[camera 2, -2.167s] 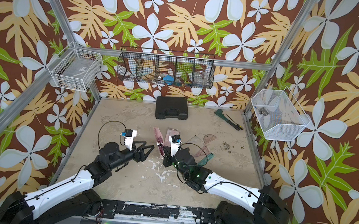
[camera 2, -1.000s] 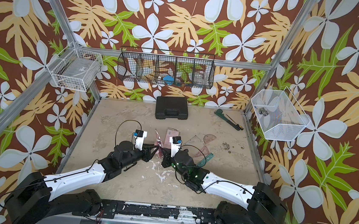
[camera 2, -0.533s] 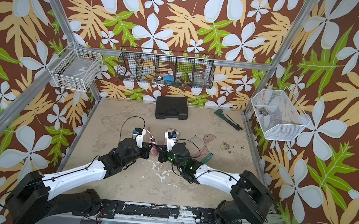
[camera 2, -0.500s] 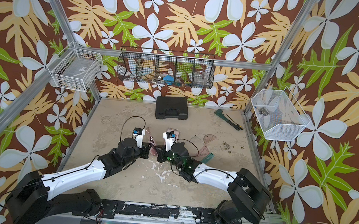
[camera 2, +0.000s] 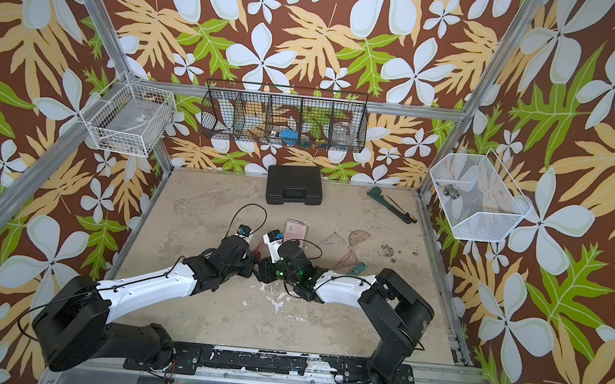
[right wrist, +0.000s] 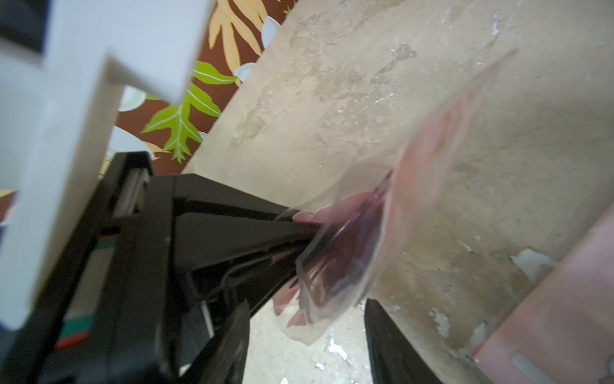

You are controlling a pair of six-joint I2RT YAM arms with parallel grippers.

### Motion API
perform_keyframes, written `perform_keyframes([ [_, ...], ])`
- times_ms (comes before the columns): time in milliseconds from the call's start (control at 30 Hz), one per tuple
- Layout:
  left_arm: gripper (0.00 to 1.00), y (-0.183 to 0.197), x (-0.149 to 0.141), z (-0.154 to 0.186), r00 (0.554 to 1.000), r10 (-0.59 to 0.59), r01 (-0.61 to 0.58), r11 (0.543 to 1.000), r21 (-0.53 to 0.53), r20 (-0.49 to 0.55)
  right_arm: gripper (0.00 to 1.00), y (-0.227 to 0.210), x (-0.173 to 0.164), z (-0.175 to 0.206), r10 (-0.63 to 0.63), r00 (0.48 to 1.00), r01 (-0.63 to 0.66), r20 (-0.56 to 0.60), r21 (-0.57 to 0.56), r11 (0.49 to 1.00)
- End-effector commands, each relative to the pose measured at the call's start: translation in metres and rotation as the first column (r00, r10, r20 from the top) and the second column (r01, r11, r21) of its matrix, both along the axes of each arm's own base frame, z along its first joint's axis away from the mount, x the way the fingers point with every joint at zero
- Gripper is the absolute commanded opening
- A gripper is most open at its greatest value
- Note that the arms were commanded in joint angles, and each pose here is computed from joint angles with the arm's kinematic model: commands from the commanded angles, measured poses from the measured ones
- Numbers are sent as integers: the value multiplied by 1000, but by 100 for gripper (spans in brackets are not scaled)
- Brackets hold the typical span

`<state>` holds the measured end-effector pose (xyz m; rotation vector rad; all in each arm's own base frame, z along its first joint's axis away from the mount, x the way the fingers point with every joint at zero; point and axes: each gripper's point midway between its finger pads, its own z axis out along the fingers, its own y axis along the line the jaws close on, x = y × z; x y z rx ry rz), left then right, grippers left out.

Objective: Open the ruler set and take out the ruler
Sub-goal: Open the ruler set bag.

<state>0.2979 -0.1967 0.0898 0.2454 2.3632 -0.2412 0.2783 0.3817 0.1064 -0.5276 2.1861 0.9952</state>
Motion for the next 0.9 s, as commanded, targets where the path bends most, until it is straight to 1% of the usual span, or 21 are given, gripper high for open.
perform_keyframes([
  [0, 0, -11, -9, -7, 995, -92, 92, 996, -3, -42, 52, -12, 24, -9, -101, 993, 106, 54, -98, 990],
  [67, 0, -12, -10, -6, 994, -99, 99, 995, -7, -38, 45, -18, 32, -17, -136, 990, 139, 36, -121, 983],
  [133, 0, -10, -11, -7, 995, -95, 95, 995, -4, -34, 33, -27, 40, -26, -188, 982, 188, 13, -141, 972],
  [200, 0, -9, -13, -10, 995, -92, 92, 996, -7, -43, 24, -33, 46, -30, -216, 976, 214, 3, -151, 965],
  [267, 0, -5, -14, -16, 996, -72, 73, 997, 0, -55, 18, -35, 49, -33, -223, 975, 220, -5, -168, 961],
  [433, 0, 10, -12, -29, 997, 16, -12, 998, 54, -75, 14, -35, 44, -32, -198, 980, 192, -17, -171, 966],
  [567, 0, 16, -9, -40, 993, 74, -66, 994, 85, -91, 13, -34, 37, -30, -176, 982, 165, -64, -146, 975],
  [733, 0, 14, -6, -45, 992, 89, -82, 994, 71, -95, 7, -33, 30, -38, -145, 984, 130, -99, -145, 981],
  [800, 0, 13, -5, -45, 992, 87, -82, 995, 65, -89, 6, -31, 27, -40, -112, 987, 99, -112, -119, 988],
  [867, 0, 7, -5, -43, 995, 59, -56, 998, 36, -81, 2, -31, 23, -43, -84, 986, 73, -143, -80, 994],
])
